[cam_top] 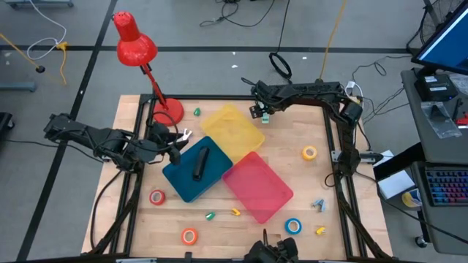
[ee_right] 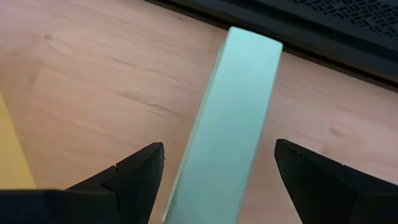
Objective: Pick and place Stapler, Stapler remover, tape
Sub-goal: Put the large light green stapler into the blue bin
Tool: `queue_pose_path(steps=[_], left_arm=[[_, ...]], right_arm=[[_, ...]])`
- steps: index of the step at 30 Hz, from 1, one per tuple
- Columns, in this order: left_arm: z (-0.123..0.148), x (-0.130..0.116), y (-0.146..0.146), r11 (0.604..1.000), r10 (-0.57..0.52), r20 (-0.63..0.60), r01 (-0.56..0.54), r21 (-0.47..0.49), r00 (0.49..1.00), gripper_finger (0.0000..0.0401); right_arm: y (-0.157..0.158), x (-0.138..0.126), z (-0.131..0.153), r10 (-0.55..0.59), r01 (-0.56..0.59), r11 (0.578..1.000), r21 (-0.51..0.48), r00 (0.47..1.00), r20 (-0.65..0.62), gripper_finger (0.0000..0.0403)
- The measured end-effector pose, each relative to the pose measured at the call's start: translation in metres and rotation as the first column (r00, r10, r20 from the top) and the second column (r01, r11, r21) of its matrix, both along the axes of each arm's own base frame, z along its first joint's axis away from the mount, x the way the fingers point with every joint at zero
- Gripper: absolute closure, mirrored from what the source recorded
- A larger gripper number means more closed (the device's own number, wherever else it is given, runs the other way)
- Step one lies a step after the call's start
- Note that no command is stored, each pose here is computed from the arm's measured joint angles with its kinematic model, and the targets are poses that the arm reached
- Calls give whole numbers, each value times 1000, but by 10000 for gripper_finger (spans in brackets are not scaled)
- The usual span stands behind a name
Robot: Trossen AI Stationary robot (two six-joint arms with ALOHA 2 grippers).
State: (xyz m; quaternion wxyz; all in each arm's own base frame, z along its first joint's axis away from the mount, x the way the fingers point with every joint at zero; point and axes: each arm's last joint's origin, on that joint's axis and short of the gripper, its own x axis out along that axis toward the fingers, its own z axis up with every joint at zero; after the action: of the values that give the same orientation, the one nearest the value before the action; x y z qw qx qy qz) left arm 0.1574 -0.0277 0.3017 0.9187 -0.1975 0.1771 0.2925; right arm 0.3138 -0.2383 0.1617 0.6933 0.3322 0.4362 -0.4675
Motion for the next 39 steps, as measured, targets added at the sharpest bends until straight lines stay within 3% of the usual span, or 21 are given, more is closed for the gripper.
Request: queue_pose_path(steps=[6, 18, 28, 39], left_arm=[[0, 0, 0, 1000, -10, -11, 10, 18, 1000, 224], [0, 0, 0, 1000, -11, -12, 12, 19, 1000, 224], [0, 0, 0, 1000, -12, -12, 12, 19, 1000, 224], [0, 0, 1, 999, -1, -19, 2, 47, 1000, 224]], right_arm=[[-1, 0, 0, -5, 5, 1000, -1, 1000, 3, 139], [-2, -1, 0, -6, 6, 1000, -1, 1000, 2, 286], [0, -4, 15, -2, 2, 1000, -24, 1000, 23, 287], [19, -23, 95, 86, -59, 979, -196, 987, 133, 287]])
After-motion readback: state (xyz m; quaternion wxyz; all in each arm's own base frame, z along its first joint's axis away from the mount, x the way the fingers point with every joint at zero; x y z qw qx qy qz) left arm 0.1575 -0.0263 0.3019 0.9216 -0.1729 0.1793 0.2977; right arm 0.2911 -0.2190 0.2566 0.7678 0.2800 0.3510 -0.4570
